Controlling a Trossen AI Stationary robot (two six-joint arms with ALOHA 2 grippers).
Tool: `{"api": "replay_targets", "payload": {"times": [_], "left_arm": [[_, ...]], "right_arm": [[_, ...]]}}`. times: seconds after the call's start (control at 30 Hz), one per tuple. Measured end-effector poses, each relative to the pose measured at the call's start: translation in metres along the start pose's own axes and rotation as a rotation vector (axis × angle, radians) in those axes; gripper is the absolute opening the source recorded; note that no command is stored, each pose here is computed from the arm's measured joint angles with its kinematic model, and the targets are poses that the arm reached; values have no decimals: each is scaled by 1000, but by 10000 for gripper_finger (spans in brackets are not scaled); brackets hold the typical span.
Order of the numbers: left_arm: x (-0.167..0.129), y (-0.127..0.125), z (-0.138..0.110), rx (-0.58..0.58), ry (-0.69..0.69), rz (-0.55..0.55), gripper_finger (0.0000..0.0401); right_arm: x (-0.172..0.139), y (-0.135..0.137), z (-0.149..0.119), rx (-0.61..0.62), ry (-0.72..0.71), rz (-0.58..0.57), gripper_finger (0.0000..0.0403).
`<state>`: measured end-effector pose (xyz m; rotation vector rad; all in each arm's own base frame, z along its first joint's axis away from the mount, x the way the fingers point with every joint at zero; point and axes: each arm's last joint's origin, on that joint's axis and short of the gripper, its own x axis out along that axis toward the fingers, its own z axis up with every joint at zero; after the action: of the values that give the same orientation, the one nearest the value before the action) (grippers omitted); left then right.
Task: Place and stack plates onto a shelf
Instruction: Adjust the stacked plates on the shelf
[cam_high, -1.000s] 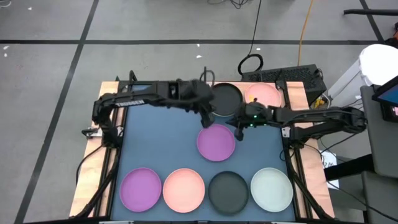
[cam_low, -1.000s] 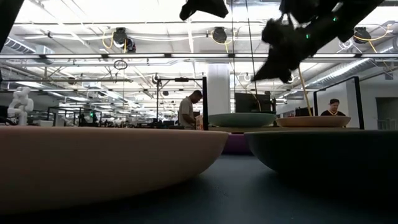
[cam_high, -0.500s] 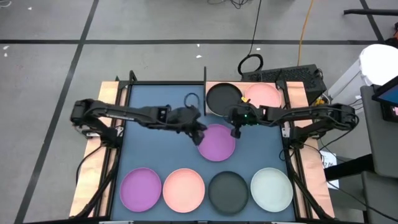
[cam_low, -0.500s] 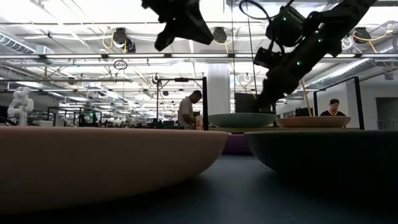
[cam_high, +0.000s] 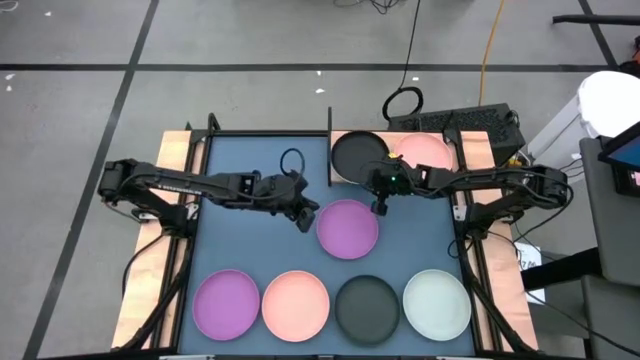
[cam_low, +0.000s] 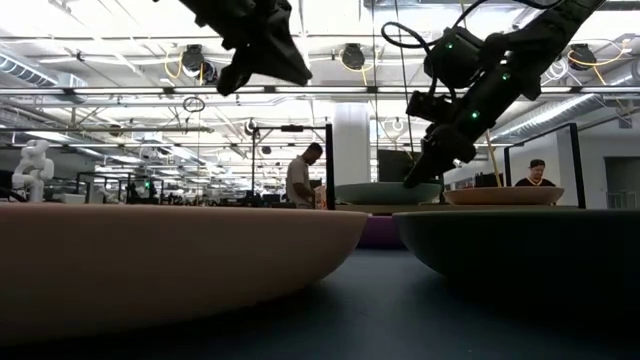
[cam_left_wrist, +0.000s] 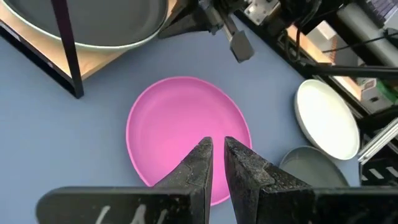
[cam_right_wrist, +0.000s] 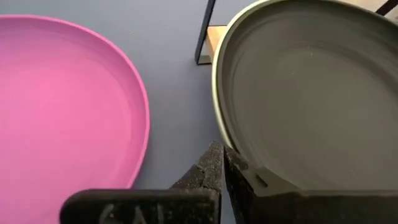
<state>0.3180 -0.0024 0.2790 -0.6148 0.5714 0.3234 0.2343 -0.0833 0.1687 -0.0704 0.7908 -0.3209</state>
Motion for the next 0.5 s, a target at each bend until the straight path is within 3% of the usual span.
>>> {"api": "replay_targets", "payload": {"times": [0.5], "left_arm": [[0,0,0,2,0,5,44]], "right_arm": [[-3,-9,1,45,-13,-54,0]]}}
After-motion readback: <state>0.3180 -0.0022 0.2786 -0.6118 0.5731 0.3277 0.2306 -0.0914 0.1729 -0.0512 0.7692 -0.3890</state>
